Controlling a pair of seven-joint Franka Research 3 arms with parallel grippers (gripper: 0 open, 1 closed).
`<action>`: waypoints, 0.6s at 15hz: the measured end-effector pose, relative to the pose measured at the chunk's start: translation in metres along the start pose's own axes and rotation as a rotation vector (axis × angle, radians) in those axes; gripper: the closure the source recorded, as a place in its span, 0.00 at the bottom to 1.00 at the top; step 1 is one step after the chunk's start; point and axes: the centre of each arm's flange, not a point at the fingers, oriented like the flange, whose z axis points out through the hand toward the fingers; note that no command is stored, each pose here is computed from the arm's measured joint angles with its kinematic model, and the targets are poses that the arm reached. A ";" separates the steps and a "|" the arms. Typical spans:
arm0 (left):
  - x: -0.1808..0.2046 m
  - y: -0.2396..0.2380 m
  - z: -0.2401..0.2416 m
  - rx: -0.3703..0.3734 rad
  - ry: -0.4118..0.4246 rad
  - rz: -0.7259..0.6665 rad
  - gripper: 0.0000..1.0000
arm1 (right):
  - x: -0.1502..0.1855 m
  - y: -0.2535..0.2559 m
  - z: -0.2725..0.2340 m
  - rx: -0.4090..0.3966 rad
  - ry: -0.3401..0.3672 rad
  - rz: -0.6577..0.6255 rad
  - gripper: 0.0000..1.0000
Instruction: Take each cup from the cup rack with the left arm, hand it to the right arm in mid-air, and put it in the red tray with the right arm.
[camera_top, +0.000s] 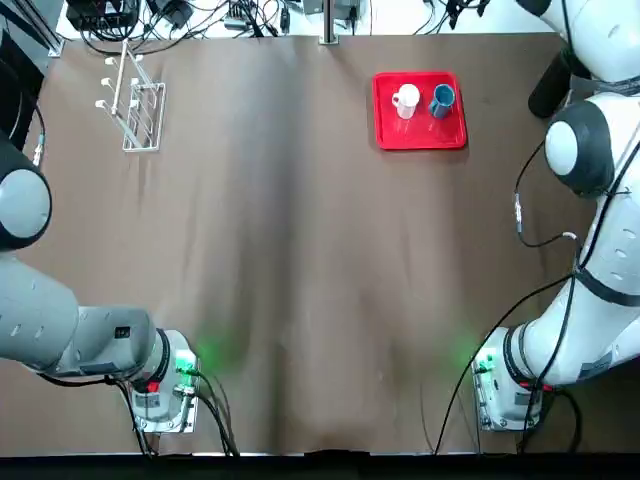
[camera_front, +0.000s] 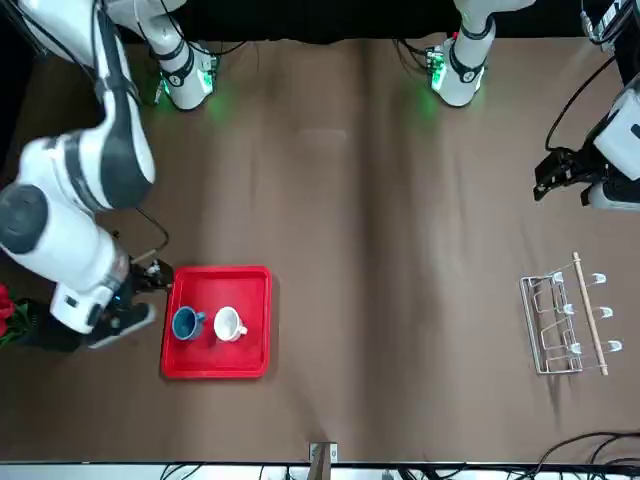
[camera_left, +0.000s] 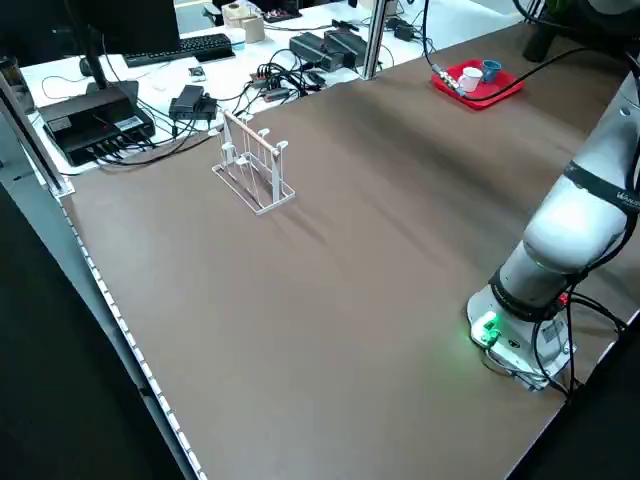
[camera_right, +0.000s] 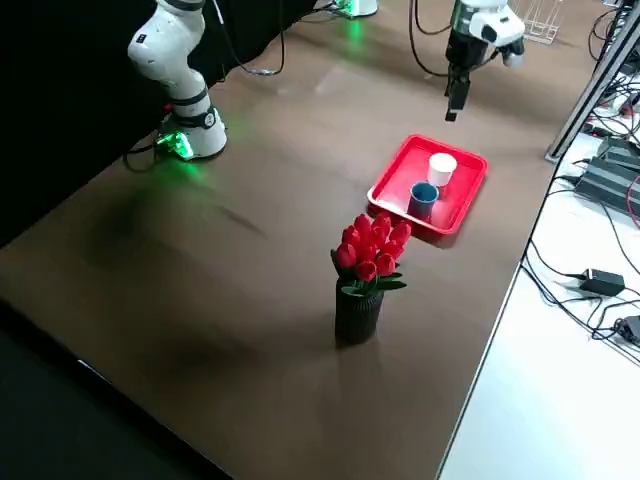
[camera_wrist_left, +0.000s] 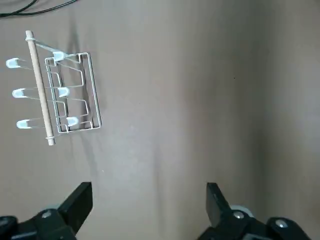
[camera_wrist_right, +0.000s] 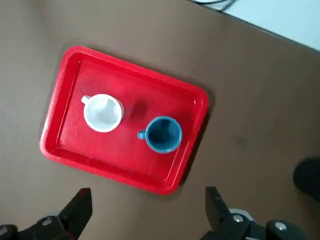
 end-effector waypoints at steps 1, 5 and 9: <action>0.000 0.000 0.000 0.000 0.000 0.000 0.00 | -0.006 0.002 -0.010 0.001 -0.006 0.023 0.00; 0.000 0.000 0.000 0.000 0.001 0.000 0.00 | -0.029 0.021 -0.055 -0.007 0.013 0.083 0.00; 0.000 0.000 -0.001 0.000 0.002 -0.001 0.00 | -0.045 0.026 -0.090 -0.007 0.046 0.096 0.00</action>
